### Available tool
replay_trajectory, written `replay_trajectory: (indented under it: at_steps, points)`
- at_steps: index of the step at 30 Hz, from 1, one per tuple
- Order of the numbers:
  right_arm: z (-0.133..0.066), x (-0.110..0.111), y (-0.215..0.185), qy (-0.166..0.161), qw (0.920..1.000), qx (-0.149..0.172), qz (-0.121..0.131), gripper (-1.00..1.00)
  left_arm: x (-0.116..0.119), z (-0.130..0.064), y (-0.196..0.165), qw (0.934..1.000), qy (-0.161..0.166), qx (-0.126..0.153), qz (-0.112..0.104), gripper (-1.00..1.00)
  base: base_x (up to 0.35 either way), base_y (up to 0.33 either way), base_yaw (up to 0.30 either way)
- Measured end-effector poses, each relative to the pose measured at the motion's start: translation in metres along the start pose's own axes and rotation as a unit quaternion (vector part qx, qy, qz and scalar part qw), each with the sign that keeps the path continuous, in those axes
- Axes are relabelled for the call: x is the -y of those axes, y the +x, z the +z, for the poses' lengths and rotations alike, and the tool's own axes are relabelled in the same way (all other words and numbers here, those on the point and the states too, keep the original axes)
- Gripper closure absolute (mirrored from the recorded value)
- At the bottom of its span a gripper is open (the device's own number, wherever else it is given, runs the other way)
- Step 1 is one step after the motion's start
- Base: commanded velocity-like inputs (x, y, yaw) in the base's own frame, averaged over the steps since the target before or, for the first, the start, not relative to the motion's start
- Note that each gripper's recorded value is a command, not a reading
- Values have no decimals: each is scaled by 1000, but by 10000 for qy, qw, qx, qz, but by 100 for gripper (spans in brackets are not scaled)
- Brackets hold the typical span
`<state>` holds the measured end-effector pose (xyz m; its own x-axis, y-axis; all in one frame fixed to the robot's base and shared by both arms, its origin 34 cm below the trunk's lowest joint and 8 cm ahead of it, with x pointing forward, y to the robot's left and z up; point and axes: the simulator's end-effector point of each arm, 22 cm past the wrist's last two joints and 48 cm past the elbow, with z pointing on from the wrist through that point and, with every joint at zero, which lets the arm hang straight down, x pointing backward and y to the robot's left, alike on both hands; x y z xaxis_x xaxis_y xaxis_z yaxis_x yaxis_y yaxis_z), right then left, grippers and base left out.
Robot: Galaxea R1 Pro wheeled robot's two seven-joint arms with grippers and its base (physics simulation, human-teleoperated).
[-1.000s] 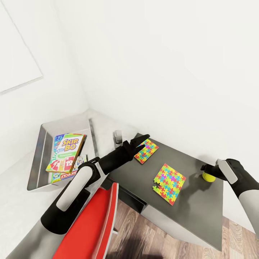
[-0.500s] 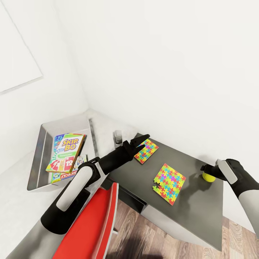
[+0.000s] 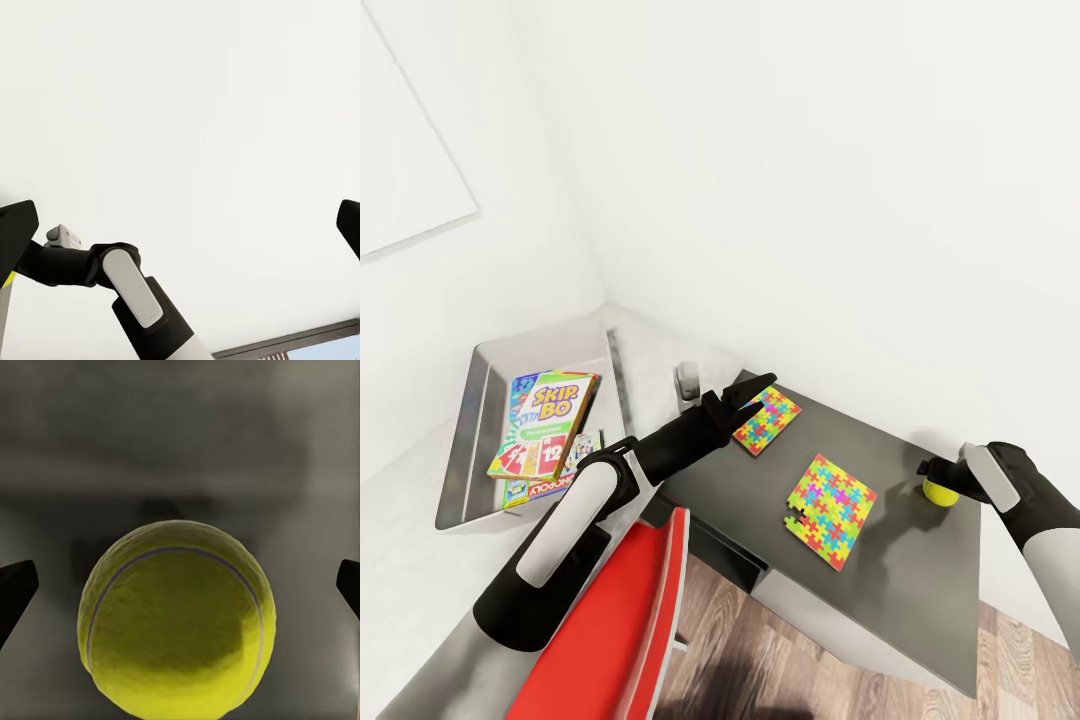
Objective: Put all the toys in the child's room - the three board games (two on the bed and one on the table), the two jigsaw puzzles on the table, and the tennis ball on the table - inside the toy box on the table in the child's room.
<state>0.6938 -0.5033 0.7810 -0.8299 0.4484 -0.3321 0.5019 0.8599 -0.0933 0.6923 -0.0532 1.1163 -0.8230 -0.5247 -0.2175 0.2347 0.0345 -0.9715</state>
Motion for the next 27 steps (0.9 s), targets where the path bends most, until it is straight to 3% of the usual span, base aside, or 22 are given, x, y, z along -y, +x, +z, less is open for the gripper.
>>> replay_trajectory:
  at_steps: [8,9,25,27]
  points:
    - [0,0,0,1,10000,-7,-3,-100,0,0,0,10000,1,0,1,-100,0,0,0]
    - [0,0,0,1,10000,-7,-3,100,0,0,0,10000,1,0,1,-100,0,0,0]
    - [0,1,1,12,10000,-21,-17,100,1,0,0,10000,8,0,3,-100,0,0,0]
    - [-1,5,-1,104,9999,2,-113,100,2,0,0,10000,15,0,8,-100,0,0,0]
